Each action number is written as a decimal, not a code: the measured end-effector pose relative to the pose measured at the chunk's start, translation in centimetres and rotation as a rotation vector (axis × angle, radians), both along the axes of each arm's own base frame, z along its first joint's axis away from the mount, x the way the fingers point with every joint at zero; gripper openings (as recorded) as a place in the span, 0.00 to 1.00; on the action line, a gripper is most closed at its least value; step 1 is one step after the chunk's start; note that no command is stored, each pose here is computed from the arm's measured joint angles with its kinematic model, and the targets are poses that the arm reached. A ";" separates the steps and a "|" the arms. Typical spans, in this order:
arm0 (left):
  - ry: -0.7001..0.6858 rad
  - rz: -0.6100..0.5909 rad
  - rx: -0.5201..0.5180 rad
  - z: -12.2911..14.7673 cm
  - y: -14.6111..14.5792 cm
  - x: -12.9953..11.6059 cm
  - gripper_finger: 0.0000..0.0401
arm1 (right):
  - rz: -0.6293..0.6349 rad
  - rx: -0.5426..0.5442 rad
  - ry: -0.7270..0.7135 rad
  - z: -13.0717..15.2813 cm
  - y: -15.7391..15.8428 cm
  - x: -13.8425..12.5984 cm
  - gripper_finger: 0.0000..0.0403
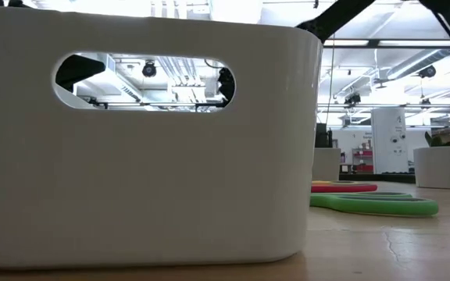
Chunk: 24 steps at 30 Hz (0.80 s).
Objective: Pick & Place Paint Supplies
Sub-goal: Put the small dark blue paint bottle into the gray bin
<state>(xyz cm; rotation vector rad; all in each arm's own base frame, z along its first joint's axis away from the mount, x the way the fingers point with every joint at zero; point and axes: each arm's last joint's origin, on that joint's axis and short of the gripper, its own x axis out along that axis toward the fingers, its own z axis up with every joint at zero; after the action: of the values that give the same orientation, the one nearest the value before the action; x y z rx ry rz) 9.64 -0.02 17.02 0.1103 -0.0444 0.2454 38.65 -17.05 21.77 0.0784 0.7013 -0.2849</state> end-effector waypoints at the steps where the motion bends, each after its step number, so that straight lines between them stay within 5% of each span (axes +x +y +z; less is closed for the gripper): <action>1: 0.000 0.000 0.000 0.0 0.0 0.0 0.12 | -0.015 -0.007 0.005 0.5 0.1 -0.3 0.28; 14: 0.002 0.000 0.001 0.0 0.0 0.0 0.12 | -0.306 -0.036 -0.020 6.5 -1.3 -5.3 0.28; 24: 0.004 0.000 0.001 0.0 0.0 0.0 0.12 | -0.572 -0.028 -0.038 7.4 -2.8 -11.9 0.28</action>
<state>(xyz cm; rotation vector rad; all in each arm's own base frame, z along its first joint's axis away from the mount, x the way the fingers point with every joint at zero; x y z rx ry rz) 9.67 -0.03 16.98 0.1116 -0.0403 0.2447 26.78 -19.83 29.21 0.2584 0.6257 -0.8388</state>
